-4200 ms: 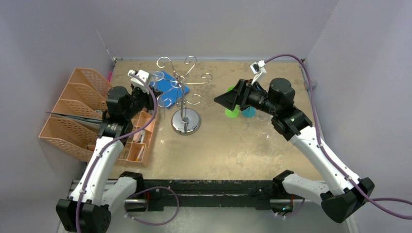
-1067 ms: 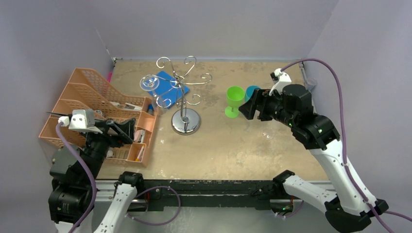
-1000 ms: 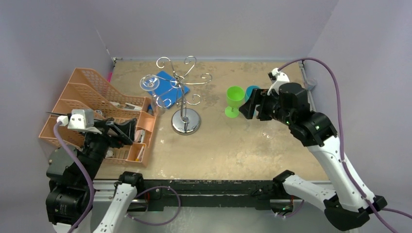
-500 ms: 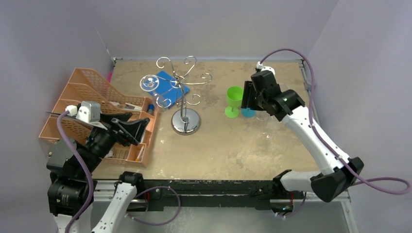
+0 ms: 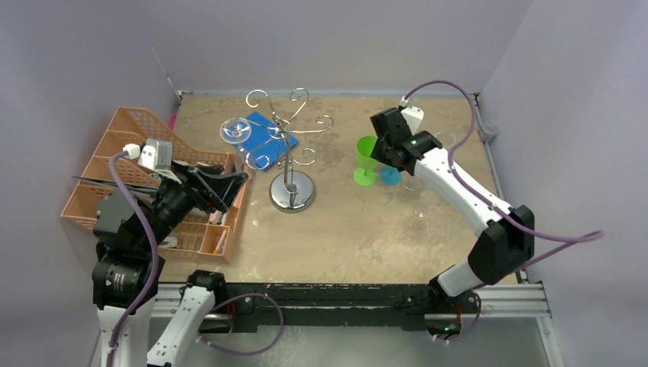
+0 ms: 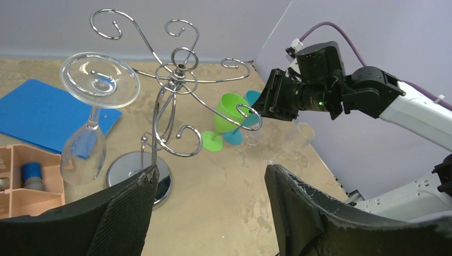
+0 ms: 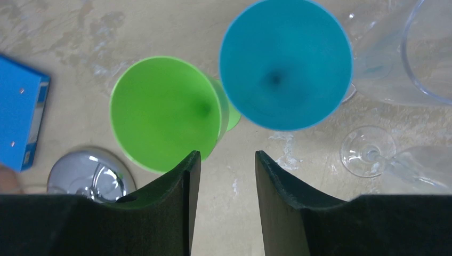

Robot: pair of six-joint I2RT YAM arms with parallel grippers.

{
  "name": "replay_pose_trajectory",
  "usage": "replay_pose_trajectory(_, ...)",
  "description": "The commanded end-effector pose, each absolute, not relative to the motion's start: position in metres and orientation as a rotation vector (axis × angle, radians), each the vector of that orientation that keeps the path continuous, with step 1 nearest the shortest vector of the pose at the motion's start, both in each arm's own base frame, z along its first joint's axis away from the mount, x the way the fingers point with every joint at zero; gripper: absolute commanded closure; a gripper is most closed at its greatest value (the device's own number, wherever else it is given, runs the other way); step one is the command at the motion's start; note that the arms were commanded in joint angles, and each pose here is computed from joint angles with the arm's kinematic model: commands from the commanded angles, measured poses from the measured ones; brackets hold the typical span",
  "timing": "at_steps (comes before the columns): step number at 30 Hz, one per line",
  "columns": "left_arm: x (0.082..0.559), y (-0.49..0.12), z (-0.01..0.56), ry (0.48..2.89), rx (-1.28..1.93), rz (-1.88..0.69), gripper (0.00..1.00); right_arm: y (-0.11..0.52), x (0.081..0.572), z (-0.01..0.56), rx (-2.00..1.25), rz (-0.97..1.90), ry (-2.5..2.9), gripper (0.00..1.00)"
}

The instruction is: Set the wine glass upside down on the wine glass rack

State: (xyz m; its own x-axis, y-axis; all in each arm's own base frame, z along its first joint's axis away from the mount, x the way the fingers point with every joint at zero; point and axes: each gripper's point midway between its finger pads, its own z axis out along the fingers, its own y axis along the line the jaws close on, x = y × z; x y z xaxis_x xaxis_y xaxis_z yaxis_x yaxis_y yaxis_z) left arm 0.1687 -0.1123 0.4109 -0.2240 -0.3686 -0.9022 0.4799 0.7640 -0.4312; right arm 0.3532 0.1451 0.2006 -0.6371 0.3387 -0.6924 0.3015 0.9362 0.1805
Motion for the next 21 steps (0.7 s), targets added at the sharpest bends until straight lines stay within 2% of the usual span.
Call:
replay_pose_trajectory(1,0.172,-0.114,0.418,1.594,0.068,-0.813,0.3,0.137,0.369,0.206,0.667,0.012,2.187,0.56)
replay_pose_trajectory(7,0.169,-0.108,0.42,1.593,0.061,-0.767,0.3,0.14,0.374,0.193,0.677,-0.008,2.206,0.59)
replay_pose_trajectory(10,0.171,-0.106,0.419,1.589,0.054,-0.761,0.3,0.142,0.374,0.187,0.676,-0.014,2.224,0.64)
replay_pose_trajectory(21,0.17,-0.106,0.417,1.625,0.007,-0.784,0.3,0.16,0.359,0.175,0.575,0.065,2.364,0.93)
